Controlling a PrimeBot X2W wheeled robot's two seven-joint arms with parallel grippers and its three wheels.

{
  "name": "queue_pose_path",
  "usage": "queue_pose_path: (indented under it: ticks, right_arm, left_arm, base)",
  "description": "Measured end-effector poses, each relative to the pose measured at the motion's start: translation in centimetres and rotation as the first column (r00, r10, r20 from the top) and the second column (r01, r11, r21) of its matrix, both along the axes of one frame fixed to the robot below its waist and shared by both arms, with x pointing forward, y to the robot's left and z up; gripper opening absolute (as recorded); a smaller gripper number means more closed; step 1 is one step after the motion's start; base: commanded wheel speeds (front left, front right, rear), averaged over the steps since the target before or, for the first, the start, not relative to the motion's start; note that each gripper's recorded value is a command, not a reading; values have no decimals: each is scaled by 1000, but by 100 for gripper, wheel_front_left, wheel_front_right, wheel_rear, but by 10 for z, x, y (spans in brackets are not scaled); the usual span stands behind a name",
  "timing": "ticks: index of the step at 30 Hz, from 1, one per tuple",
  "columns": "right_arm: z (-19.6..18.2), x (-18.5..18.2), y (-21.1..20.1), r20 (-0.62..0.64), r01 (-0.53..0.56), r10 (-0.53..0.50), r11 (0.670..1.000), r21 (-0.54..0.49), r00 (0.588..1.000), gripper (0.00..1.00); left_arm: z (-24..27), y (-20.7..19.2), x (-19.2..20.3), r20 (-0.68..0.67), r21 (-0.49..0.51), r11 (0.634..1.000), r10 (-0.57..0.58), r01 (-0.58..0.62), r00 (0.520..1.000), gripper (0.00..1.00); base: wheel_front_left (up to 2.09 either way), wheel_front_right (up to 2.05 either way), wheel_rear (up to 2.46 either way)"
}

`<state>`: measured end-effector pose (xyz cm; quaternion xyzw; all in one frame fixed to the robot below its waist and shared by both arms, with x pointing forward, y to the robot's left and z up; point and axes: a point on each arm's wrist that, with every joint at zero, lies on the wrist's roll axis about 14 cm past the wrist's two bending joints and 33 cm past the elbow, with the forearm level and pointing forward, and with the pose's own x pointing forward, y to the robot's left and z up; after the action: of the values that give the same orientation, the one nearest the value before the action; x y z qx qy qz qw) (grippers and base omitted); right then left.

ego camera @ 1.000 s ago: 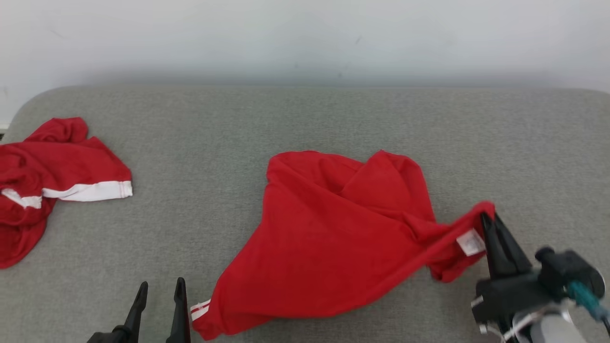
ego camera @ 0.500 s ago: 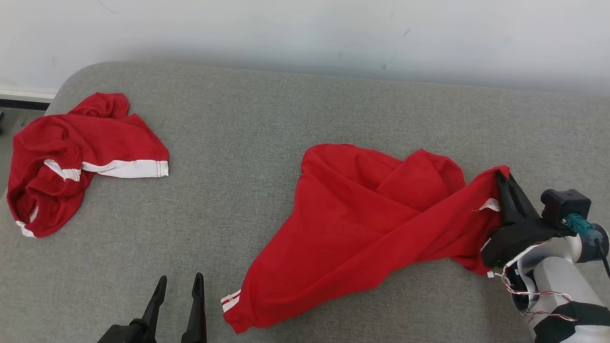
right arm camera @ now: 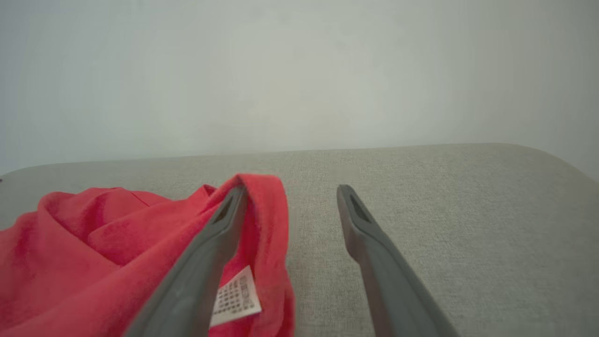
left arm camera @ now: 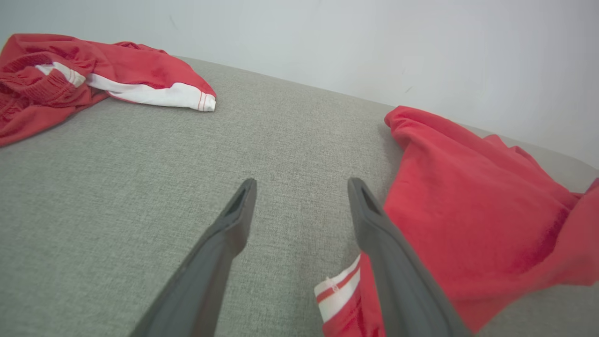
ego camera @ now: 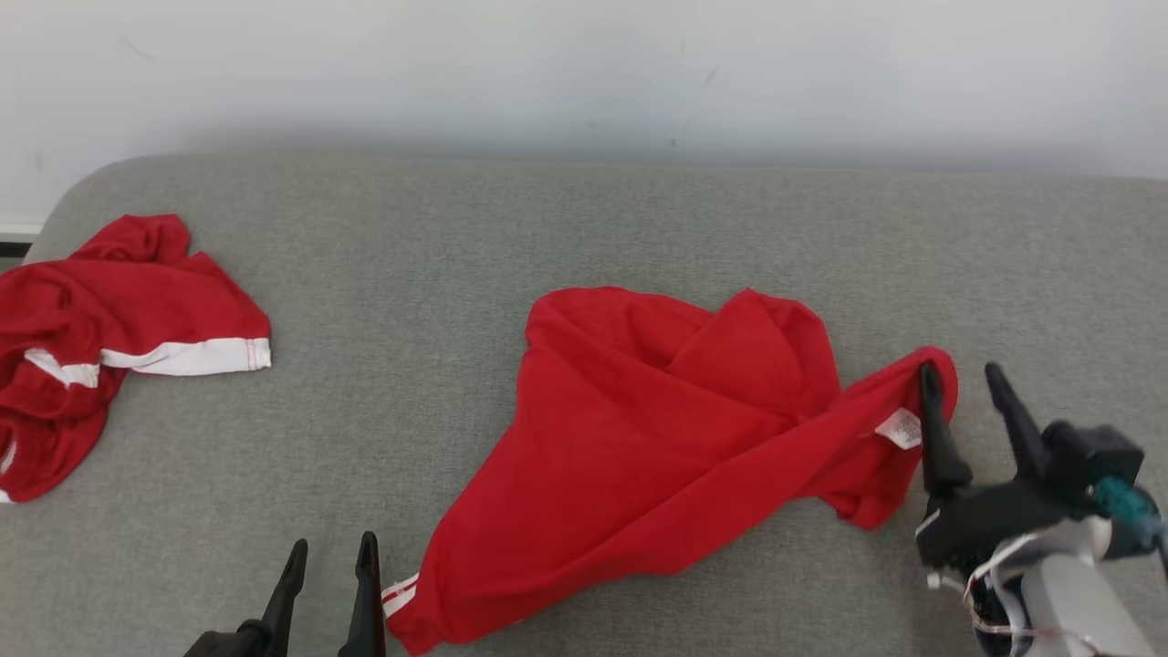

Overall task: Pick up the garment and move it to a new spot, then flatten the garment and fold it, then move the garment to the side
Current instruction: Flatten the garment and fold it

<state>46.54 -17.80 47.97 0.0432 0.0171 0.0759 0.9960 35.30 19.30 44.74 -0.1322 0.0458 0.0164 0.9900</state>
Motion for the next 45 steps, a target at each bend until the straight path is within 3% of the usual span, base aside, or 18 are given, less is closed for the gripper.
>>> queue_pose_path:
  ticks: [5, 22, 29, 45]
  right_arm:
    - [-15, -21, 1, -38, -9, 9, 1000, 7, 999, 100]
    - [31, -60, -2, 126, 48, -58, 996, 79, 990, 100]
    - [19, -74, 6, 89, 61, -72, 991, 121, 993, 100]
    - [11, -78, 2, 61, 89, -99, 987, 137, 993, 100]
  left_arm:
    - [-2, -7, 2, -7, -4, 1000, -22, 22, 1000, 100]
    - [-11, -13, -11, -35, 6, 999, -44, 44, 998, 100]
    - [-34, -31, -29, -117, 18, 994, -105, 108, 988, 100]
    - [-56, -63, -23, -188, 38, 969, -231, 242, 955, 100]
  base:
    - [0, 0, 0]
    - [0, 0, 0]
    - [0, 0, 0]
    - [0, 0, 0]
